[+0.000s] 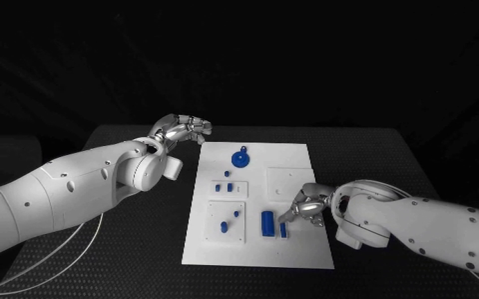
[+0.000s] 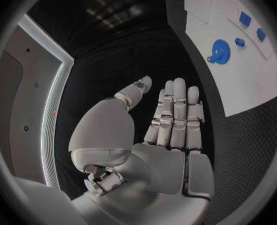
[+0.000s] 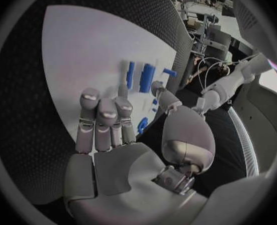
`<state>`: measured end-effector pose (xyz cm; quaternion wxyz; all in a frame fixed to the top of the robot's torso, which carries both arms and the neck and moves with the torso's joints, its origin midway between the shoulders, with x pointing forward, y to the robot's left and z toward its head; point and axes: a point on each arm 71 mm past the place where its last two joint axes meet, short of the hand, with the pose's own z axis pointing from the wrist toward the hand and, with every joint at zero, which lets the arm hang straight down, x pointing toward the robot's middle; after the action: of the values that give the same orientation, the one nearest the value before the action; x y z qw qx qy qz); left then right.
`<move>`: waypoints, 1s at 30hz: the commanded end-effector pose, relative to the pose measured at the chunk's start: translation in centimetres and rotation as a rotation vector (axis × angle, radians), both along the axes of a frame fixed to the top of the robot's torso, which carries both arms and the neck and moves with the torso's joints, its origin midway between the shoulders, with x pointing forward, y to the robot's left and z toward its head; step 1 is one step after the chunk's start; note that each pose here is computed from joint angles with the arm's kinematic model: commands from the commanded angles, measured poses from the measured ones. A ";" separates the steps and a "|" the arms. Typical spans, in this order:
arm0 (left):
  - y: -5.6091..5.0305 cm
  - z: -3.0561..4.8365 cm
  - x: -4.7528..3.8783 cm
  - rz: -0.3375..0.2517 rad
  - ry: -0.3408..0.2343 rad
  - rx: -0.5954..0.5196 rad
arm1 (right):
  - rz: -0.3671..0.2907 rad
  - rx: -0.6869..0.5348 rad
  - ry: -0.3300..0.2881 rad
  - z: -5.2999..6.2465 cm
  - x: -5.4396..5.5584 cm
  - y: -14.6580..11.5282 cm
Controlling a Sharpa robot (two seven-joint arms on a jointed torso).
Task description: Assemble the parts on the task board
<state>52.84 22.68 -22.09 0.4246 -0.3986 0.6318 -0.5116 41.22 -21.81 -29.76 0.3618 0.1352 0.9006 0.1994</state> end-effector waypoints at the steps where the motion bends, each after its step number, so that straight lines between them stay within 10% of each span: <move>1: 0.2 0.02 0.20 0.008 0.006 -0.027 | -0.058 0.190 -0.075 1.5 2.4 -0.5; 13: 2.0 -0.33 1.92 0.061 0.009 -0.057 | -0.341 0.603 -0.356 5.6 13.1 -4.2; 19: 3.4 -0.41 3.35 0.095 -0.007 -0.077 | -0.386 0.733 -0.365 6.1 15.3 -4.0; 30: 3.9 -0.47 4.41 0.128 -0.028 -0.099 | -0.412 0.806 -0.358 5.3 16.2 -4.1</move>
<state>57.20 26.85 -22.87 0.4543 -0.4526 0.5850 -0.4966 57.45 -26.19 -24.49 0.4749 0.4040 0.6422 0.4460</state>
